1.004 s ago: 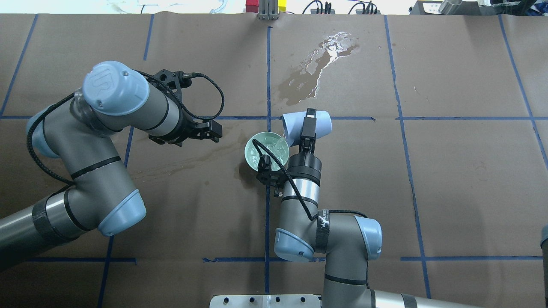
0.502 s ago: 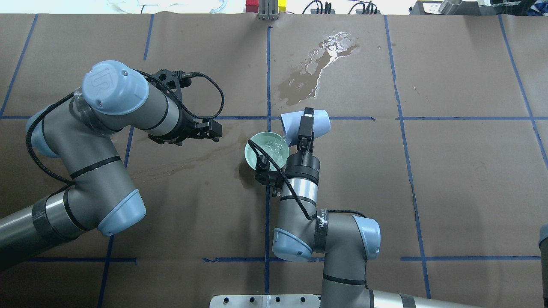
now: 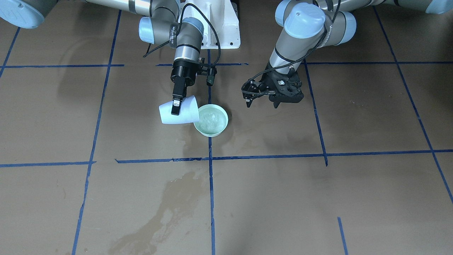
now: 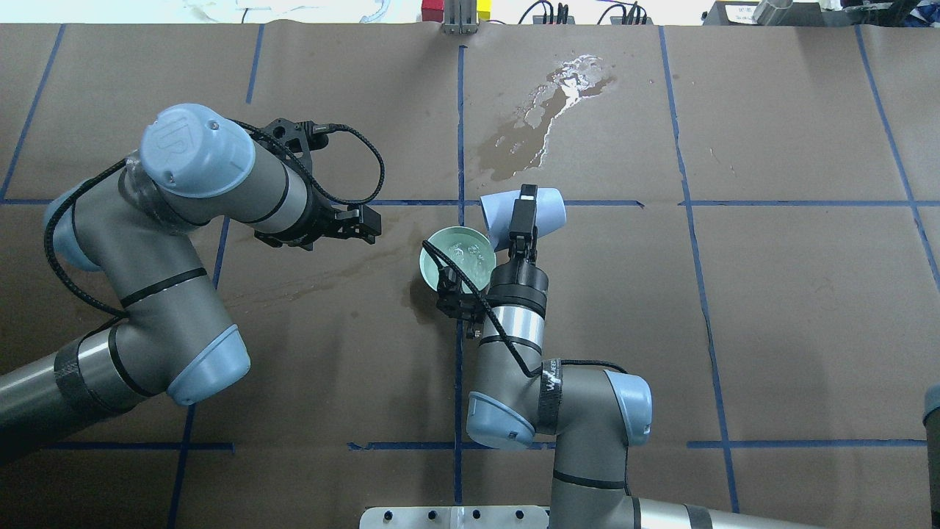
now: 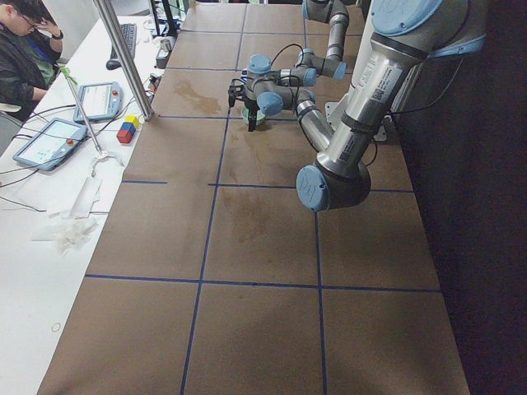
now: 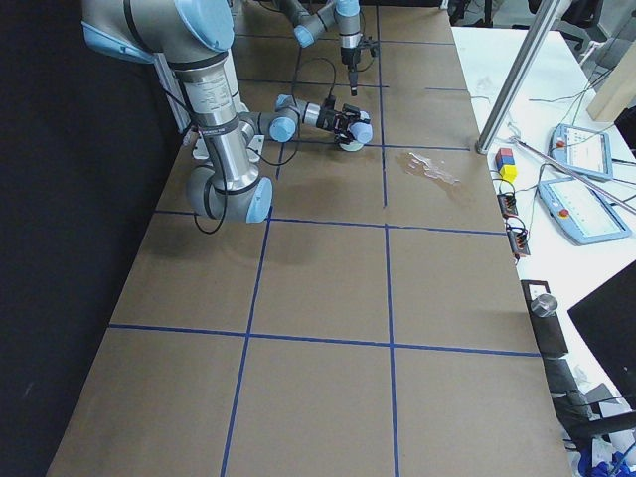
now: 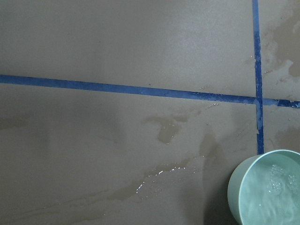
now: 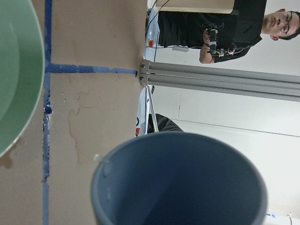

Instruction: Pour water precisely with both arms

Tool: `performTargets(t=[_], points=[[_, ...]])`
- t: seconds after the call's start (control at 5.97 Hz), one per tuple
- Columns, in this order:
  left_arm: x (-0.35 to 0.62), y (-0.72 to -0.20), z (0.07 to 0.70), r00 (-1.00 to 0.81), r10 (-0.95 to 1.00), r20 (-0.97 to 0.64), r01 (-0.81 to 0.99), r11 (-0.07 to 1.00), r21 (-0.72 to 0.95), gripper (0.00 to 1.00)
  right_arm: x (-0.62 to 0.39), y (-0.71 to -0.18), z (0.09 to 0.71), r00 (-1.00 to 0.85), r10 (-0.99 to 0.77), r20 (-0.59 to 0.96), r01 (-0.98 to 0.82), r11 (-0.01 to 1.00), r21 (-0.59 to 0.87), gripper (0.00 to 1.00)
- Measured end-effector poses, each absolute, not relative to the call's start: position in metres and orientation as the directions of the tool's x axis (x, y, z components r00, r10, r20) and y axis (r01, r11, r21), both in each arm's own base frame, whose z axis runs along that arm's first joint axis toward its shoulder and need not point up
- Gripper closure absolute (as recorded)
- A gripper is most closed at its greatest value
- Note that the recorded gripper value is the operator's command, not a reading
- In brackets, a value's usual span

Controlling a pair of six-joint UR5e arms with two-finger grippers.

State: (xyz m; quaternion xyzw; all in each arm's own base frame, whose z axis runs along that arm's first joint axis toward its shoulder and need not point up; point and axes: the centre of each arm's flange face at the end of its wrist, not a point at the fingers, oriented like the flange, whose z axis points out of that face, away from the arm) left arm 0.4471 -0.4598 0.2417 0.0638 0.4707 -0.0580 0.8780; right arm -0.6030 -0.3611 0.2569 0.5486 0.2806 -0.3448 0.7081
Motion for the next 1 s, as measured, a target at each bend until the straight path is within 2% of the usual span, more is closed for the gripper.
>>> performTargets(t=[0.67, 1.0], points=[[0.447, -0.460, 0.241, 0.549, -0.041, -0.835, 0.162, 0.985, 0.058, 0.00, -0.599, -0.363, 0.237, 0.684, -0.169, -0.710, 0.729, 0.156, 0.666, 1.00], [0.447, -0.460, 0.241, 0.549, -0.041, -0.835, 0.163, 0.985, 0.058, 0.00, -0.592, -0.364, 0.232, 0.855, -0.157, -0.495, 0.516, 0.165, 0.840, 1.00]])
